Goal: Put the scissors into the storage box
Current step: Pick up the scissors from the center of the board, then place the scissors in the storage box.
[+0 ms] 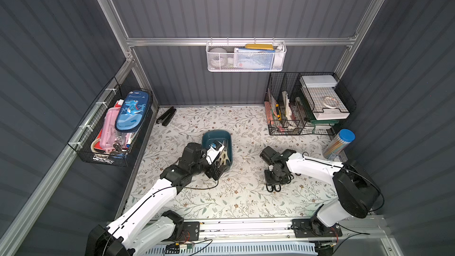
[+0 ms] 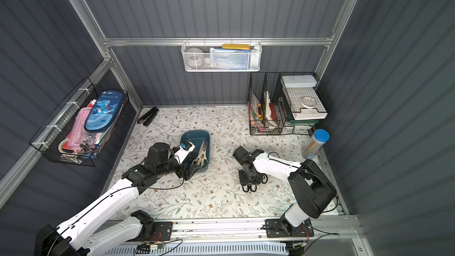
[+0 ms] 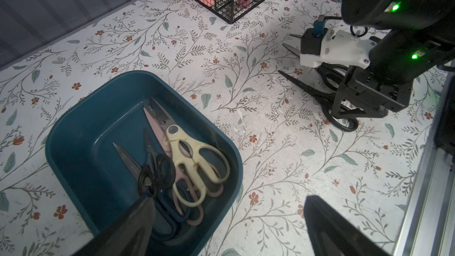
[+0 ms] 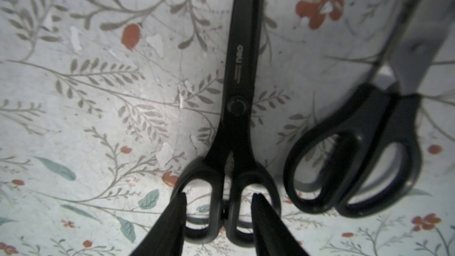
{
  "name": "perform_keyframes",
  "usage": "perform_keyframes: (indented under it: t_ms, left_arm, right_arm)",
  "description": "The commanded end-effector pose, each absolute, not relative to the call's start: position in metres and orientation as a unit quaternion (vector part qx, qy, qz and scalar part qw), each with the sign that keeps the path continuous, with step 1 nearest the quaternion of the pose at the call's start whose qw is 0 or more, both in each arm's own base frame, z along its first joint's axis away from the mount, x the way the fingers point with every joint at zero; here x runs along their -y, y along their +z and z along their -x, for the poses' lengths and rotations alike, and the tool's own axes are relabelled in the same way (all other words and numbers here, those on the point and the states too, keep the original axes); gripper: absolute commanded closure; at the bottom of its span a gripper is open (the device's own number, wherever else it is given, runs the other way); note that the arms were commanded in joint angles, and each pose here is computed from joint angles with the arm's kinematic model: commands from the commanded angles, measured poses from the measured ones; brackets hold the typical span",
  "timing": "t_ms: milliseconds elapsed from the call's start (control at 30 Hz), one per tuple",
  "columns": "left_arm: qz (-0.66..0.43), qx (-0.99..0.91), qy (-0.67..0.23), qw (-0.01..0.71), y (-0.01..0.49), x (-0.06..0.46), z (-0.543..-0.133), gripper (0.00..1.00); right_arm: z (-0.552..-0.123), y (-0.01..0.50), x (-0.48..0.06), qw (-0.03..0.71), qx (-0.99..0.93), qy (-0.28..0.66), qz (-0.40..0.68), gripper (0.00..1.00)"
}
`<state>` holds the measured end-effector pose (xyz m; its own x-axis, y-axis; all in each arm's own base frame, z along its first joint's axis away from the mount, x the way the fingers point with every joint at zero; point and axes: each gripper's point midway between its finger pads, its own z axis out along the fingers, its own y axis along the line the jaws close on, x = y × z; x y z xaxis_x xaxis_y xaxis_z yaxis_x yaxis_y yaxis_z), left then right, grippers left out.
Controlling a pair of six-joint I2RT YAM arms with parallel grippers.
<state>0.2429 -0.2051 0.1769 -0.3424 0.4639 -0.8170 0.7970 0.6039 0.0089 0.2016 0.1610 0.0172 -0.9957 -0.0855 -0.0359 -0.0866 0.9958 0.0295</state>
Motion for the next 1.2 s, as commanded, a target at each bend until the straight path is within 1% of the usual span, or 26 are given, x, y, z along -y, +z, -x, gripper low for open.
perform_keyframes:
  t_ms: [0, 133, 200, 367, 467, 633, 733, 833, 900, 1000, 1167]
  left_arm:
    - [-0.402, -0.786, -0.2, 0.426, 0.181, 0.205, -0.242, 0.01]
    - [-0.402, -0.788, -0.197, 0.424, 0.18, 0.204, -0.243, 0.01]
    - [-0.401, -0.789, -0.196, 0.422, 0.181, 0.204, -0.244, 0.01]
    - [-0.401, -0.789, -0.197, 0.423, 0.182, 0.204, -0.242, 0.01]
    - [-0.396, -0.785, -0.194, 0.435, 0.19, 0.202, -0.243, 0.01]
    - [-0.347, -0.801, -0.157, 0.463, 0.199, 0.183, -0.252, 0.01]
    - [-0.296, -0.819, -0.115, 0.479, 0.201, 0.162, -0.259, 0.01]
    - [-0.254, -0.828, -0.065, 0.495, 0.204, 0.139, -0.266, 0.0]
    - [-0.226, -0.833, -0.033, 0.504, 0.203, 0.124, -0.269, 0.01]
    - [-0.205, -0.835, -0.008, 0.51, 0.204, 0.113, -0.272, 0.01]
    - [-0.191, -0.845, 0.023, 0.5, 0.198, 0.102, -0.275, 0.01]
  right_arm:
    - [-0.197, 0.01, -0.158, 0.018, -0.999, 0.006, 0.035, 0.54]
    - [-0.196, 0.0, -0.153, 0.018, -0.999, -0.005, 0.027, 0.58]
    - [-0.195, -0.006, -0.152, 0.015, -0.999, -0.012, 0.03, 0.65]
    - [-0.205, -0.002, -0.148, 0.042, -0.998, -0.032, 0.037, 0.74]
    - [-0.213, 0.006, -0.155, 0.056, -0.997, -0.022, 0.05, 0.83]
    - [-0.236, 0.042, -0.173, 0.103, -0.992, 0.006, 0.077, 0.83]
    - [-0.259, 0.071, -0.188, 0.142, -0.984, 0.019, 0.102, 0.83]
    - [-0.279, 0.102, -0.212, 0.164, -0.977, 0.038, 0.128, 0.83]
    - [-0.29, 0.117, -0.234, 0.18, -0.971, 0.061, 0.144, 0.83]
    - [-0.299, 0.135, -0.276, 0.192, -0.959, 0.092, 0.185, 0.83]
    - [-0.3, 0.142, -0.348, 0.174, -0.945, 0.131, 0.243, 0.82]
